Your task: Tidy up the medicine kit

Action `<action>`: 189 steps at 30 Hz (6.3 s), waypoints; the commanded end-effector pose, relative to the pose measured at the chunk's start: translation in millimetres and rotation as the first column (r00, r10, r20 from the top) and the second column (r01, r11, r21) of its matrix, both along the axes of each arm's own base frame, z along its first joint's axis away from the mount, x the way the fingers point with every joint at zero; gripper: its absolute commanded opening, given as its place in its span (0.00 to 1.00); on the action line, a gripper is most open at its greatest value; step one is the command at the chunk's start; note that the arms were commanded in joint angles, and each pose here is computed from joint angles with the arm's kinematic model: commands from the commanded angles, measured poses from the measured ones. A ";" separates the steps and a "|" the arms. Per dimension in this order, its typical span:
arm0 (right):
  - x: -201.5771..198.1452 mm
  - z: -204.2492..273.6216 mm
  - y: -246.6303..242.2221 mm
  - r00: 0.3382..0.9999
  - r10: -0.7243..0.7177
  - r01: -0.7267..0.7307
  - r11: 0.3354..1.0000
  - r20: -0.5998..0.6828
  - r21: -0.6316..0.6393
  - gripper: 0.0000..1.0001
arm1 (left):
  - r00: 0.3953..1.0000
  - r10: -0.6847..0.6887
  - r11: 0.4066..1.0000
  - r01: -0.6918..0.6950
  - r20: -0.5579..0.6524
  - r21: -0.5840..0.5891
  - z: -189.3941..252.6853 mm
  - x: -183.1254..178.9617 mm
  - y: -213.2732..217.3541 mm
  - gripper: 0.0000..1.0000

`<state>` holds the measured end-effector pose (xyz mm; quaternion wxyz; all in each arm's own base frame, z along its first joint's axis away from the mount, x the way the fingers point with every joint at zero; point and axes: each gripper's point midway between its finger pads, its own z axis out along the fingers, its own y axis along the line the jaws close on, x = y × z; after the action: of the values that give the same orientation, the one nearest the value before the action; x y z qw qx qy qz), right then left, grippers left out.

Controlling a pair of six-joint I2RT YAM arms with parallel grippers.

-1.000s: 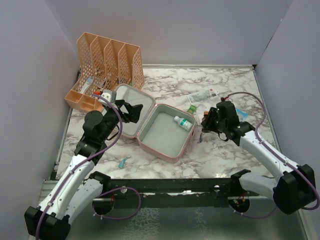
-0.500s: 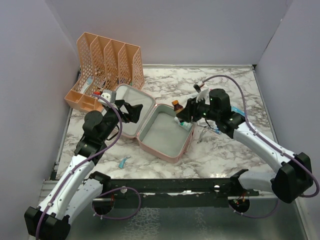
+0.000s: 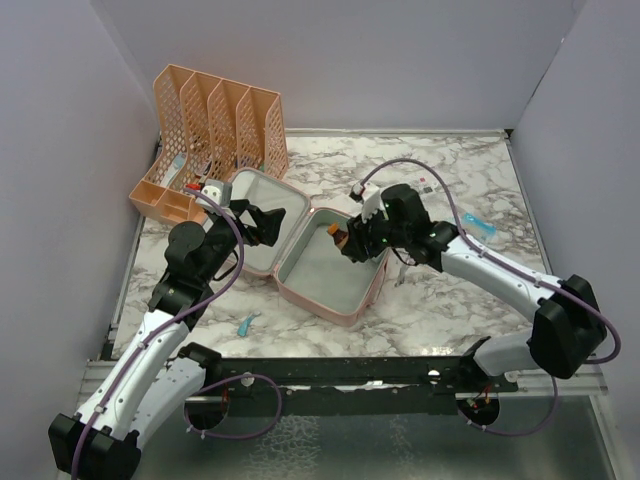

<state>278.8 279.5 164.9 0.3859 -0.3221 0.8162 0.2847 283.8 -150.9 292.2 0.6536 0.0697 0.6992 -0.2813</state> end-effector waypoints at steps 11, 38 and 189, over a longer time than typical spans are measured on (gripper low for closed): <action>12.3 -72.4 -8.9 0.998 -0.061 0.065 0.913 0.024 -0.402 0.36 | 0.999 -0.033 0.999 0.034 0.031 -0.032 13.4 -3.1 -6.1 0.99; 16.5 -91.0 -31.7 0.988 -0.140 0.150 0.807 0.062 -0.572 0.51 | 0.999 -0.028 0.999 0.029 0.037 -0.032 15.1 -3.8 -4.9 0.99; -8.0 10.5 20.2 0.817 -0.303 0.472 0.840 -0.491 0.268 0.01 | 0.909 -0.225 0.963 0.151 -0.352 -0.225 -72.5 -21.9 -55.0 0.94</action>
<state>260.8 285.1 156.6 0.2747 0.0110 0.8748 0.3990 259.9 -209.4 232.0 0.4831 0.0242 0.7602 -0.4336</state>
